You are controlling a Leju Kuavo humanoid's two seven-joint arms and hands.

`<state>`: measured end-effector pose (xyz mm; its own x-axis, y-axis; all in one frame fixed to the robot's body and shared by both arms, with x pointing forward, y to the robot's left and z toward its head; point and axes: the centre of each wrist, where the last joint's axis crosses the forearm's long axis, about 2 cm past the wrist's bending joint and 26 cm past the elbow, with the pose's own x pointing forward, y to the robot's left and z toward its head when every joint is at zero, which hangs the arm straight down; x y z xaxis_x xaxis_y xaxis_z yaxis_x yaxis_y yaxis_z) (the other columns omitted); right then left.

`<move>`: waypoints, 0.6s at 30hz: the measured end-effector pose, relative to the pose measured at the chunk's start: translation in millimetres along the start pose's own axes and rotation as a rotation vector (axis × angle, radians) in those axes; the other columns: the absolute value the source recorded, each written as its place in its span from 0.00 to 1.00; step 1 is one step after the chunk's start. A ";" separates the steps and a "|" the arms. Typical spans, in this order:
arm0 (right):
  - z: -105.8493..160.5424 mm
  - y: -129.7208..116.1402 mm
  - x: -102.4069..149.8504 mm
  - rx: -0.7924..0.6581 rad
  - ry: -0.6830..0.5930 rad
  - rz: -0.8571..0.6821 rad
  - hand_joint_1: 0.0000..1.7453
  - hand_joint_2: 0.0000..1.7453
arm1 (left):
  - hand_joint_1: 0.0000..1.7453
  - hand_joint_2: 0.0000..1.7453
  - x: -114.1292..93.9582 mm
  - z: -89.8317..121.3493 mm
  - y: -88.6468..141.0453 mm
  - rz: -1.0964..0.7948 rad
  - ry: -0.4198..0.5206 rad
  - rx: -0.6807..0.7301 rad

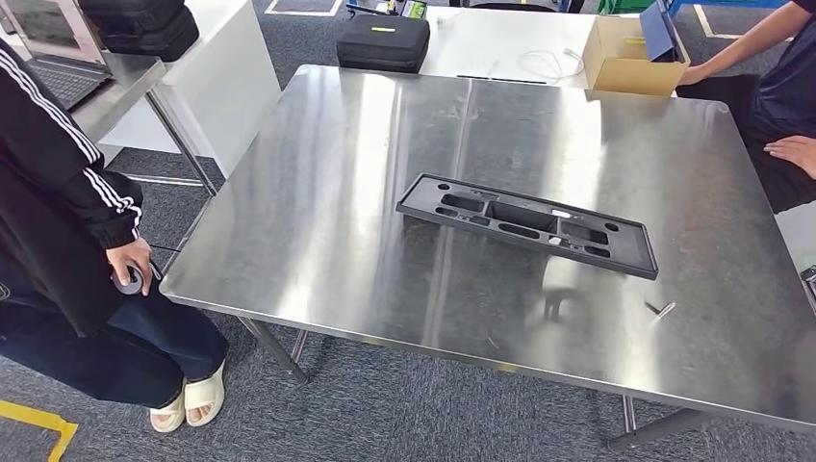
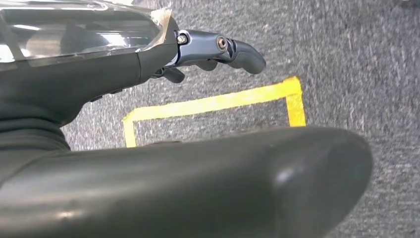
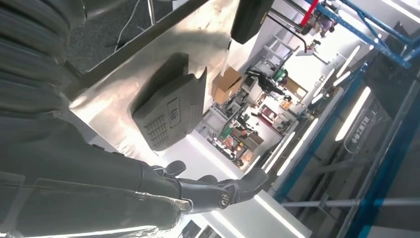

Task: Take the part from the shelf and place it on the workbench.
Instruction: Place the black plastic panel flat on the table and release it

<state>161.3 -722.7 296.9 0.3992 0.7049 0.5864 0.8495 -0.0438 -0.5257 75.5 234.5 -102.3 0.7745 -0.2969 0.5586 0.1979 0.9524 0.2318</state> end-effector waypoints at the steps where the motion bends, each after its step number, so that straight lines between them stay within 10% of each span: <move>1: 0.3 0.4 0.4 0.003 0.000 0.001 0.00 1.00 | 0.00 0.00 0.0 0.0 -0.2 0.001 0.000 0.000; 18: -5.5 14.7 15.7 -0.009 -0.003 -0.042 0.00 1.00 | 0.00 0.00 1.7 0.4 -3.2 0.029 -0.003 0.008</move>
<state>181.9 -716.2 301.7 0.3618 0.7085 0.6059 0.8687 -0.0204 -0.4949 75.9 230.9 -101.8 0.7779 -0.2697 0.5675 0.1709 0.9600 0.2219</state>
